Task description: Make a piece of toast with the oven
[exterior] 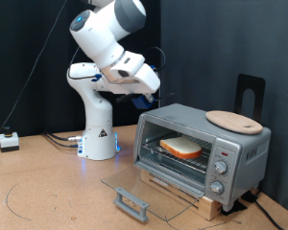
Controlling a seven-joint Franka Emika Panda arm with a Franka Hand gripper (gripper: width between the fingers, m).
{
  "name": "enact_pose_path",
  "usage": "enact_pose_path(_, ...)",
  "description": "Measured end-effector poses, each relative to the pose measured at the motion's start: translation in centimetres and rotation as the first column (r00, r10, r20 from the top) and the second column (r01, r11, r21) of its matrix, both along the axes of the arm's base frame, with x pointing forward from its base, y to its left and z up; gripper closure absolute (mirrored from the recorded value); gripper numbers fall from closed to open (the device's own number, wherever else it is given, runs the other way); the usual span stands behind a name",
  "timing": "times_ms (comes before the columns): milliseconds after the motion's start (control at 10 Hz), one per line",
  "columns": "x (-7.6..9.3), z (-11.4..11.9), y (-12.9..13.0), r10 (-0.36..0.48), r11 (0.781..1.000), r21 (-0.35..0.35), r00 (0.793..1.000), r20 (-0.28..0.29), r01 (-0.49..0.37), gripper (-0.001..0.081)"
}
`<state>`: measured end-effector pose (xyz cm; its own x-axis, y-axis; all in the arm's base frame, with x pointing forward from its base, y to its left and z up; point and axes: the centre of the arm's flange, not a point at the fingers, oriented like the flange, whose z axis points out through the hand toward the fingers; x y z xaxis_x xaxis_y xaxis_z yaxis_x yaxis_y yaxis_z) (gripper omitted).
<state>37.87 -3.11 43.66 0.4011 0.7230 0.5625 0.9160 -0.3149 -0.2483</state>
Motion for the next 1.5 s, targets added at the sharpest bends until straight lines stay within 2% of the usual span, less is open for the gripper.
enact_pose_path(200,-0.5,0.6,0.6,-0.007,1.000,-0.017,1.000,0.004,0.007,0.0382)
enact_pose_path(400,-0.4,0.6,2.3,-0.014,0.998,0.060,1.000,0.012,0.013,0.0382)
enact_pose_path(500,-0.5,0.6,3.8,-0.019,0.998,0.062,1.000,-0.009,0.019,0.0382)
enact_pose_path(600,-0.6,0.6,5.4,-0.017,0.999,0.039,0.999,-0.035,0.019,0.0382)
enact_pose_path(800,-1.5,0.5,8.6,0.020,1.000,-0.021,0.999,-0.041,-0.021,0.0382)
enact_pose_path(1100,-3.6,-0.8,12.9,0.054,0.991,-0.121,0.996,-0.075,-0.063,0.0382)
enact_pose_path(1300,-5.4,-2.2,15.1,0.078,0.983,-0.158,0.993,-0.086,-0.091,0.0382)
enact_pose_path(1500,-6.6,-3.6,16.2,0.059,0.982,-0.177,0.996,-0.069,-0.070,0.0382)
